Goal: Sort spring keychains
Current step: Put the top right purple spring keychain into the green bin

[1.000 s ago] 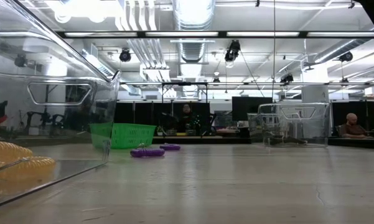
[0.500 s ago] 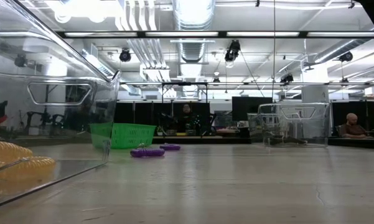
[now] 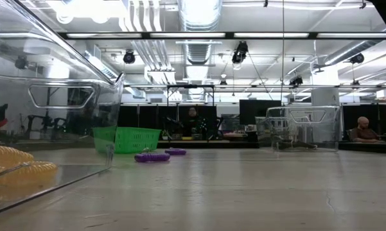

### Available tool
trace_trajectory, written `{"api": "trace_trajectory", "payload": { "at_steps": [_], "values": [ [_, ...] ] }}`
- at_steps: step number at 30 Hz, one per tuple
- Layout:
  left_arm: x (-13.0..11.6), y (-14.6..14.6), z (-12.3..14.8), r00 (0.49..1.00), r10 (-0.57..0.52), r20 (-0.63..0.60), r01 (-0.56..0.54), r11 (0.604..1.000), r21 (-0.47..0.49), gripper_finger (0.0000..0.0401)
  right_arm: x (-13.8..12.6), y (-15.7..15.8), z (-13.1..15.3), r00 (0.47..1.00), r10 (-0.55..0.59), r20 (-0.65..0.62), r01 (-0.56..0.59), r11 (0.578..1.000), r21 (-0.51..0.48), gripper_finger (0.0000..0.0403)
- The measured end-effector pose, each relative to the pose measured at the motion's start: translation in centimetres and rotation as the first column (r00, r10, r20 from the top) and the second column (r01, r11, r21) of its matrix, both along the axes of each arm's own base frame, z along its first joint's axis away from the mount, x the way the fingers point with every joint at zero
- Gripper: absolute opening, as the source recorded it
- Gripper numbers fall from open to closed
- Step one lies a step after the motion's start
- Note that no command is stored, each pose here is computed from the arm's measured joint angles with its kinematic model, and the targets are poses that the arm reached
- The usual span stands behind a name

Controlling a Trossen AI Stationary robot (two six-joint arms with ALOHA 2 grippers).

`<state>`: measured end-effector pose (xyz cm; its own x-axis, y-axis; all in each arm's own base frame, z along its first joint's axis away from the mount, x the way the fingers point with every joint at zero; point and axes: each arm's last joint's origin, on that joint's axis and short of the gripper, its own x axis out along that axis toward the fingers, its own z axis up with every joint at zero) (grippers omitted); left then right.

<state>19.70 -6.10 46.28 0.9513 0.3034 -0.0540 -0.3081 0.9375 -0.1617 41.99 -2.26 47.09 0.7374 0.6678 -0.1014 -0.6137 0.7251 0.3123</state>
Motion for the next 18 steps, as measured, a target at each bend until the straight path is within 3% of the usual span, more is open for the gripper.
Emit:
{"api": "trace_trajectory", "payload": {
  "at_steps": [18],
  "values": [
    [0.17, 0.17, 0.01, 1.000, 0.013, 0.004, -0.013, 1.000, -0.001, 0.0121, 0.09, 0.01, -0.18, 1.000, 0.004, 0.002, -0.004, 1.000, -0.005, 0.0008]
  ]
}}
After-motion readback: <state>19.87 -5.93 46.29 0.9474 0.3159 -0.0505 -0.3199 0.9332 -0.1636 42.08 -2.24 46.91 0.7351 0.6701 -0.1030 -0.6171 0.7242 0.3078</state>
